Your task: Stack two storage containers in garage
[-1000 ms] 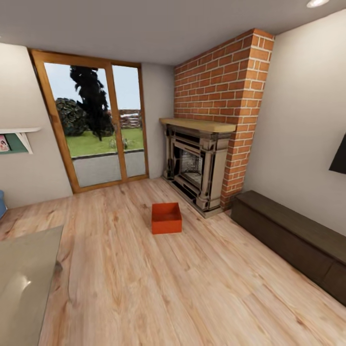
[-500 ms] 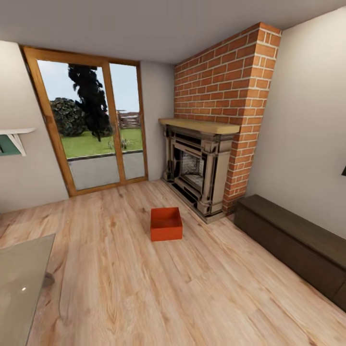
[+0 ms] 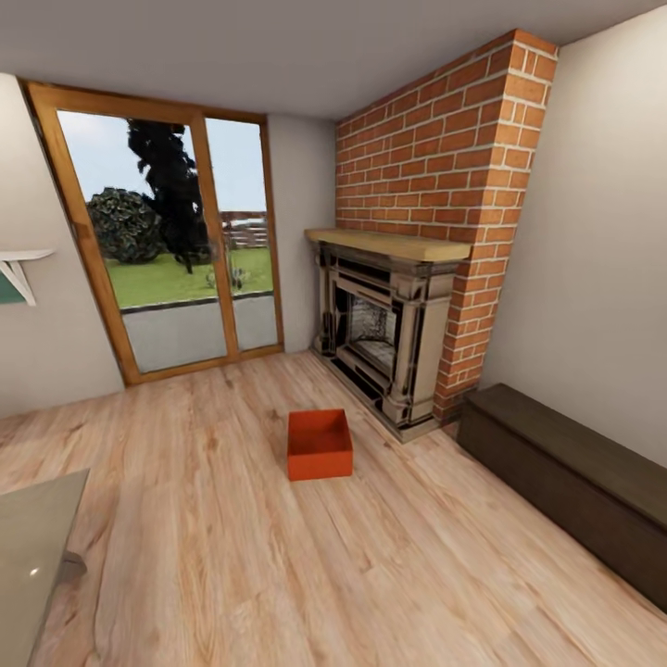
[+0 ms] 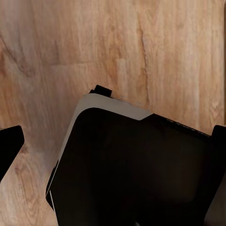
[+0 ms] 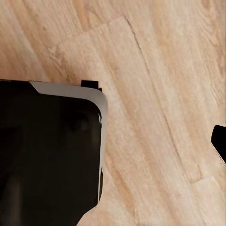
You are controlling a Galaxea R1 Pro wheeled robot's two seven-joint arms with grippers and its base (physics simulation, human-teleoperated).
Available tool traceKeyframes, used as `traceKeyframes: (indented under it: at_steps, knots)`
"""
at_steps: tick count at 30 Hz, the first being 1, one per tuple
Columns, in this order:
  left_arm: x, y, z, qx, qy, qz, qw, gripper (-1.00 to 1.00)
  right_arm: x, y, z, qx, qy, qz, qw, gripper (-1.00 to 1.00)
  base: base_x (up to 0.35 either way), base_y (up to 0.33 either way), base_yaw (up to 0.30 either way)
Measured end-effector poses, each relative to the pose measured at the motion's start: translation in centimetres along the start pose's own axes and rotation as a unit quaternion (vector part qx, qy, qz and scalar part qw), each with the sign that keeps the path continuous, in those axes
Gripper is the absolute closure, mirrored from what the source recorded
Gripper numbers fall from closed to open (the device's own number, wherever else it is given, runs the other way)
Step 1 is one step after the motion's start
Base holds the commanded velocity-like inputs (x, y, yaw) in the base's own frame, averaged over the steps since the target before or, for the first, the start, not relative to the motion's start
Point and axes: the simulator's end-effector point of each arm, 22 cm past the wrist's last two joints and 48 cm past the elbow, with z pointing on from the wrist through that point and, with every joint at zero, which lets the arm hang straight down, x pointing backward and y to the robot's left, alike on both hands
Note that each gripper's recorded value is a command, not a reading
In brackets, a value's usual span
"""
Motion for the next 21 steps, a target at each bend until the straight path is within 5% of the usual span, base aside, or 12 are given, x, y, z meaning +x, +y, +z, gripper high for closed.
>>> traceKeyframes:
  at_steps: [21]
  knots:
    - [0.01,0.08,0.01,0.000,0.001,0.000,1.0000,-1.00,-0.10,0.01,0.00,0.000,-0.002,-0.001,1.0000,-1.00,0.324,0.000,0.000]
